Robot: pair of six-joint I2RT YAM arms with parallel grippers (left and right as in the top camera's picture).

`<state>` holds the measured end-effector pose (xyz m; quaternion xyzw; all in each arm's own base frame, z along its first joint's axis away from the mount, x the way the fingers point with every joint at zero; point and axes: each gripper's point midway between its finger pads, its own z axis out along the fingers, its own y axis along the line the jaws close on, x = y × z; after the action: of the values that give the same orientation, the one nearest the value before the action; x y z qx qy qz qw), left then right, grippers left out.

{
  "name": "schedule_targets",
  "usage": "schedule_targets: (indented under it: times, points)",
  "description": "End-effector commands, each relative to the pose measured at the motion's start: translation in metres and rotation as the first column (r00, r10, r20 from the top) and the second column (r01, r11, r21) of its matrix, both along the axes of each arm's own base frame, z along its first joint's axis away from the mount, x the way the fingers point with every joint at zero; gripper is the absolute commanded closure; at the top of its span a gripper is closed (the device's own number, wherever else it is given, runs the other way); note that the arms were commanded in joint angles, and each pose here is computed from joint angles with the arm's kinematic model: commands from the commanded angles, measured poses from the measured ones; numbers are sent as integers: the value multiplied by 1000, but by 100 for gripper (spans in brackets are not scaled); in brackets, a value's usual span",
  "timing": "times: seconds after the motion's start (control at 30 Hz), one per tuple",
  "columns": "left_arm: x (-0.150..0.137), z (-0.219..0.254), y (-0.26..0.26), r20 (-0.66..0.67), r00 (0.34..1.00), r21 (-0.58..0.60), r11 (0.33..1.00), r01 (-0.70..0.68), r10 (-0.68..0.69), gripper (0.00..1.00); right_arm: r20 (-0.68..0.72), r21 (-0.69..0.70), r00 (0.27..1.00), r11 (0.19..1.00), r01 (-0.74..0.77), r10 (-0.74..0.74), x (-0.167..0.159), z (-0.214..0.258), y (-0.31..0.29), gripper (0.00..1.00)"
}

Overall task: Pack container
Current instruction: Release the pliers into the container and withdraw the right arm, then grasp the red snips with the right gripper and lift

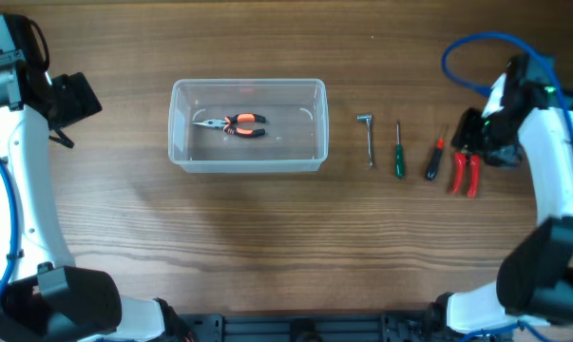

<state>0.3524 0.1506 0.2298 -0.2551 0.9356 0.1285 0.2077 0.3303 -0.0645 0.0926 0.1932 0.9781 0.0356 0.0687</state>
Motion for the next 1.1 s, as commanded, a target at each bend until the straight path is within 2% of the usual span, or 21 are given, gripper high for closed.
schedule_targets:
  times: [0.0,0.2,0.4,0.5,0.67,0.73,0.8,1.07]
  points:
    - [0,-1,2,-3,1000,5,1000,-4,5,0,-45,45,999,999,11,-9,-2,-27,8,47]
    - [0,-1,2,-3,1000,5,1000,-4,4,0,-102,50,995,999,14,-9,-4,-51,7,43]
    - [0,-1,2,-3,1000,5,1000,-5,5,0,-110,29,994,1000,11,-8,-4,-55,3,61]
    - [0,-1,2,-3,1000,5,1000,-4,4,0,-117,-14,993,1000,4,-6,-5,-55,-4,60]
    - [0,-1,2,-3,1000,5,1000,-4,4,0,-123,-84,990,994,-75,65,-4,-56,-16,55]
    - [0,-1,2,-2,1000,5,1000,-4,4,0,-113,-112,988,987,-115,102,-1,-55,-21,56]
    - [0,-1,2,-3,1000,5,1000,-5,5,0,-95,-123,984,979,-162,151,4,-55,-24,55]
    - [0,-1,2,-3,1000,5,1000,-4,4,0,-98,-118,984,980,-159,148,7,-64,-30,56]
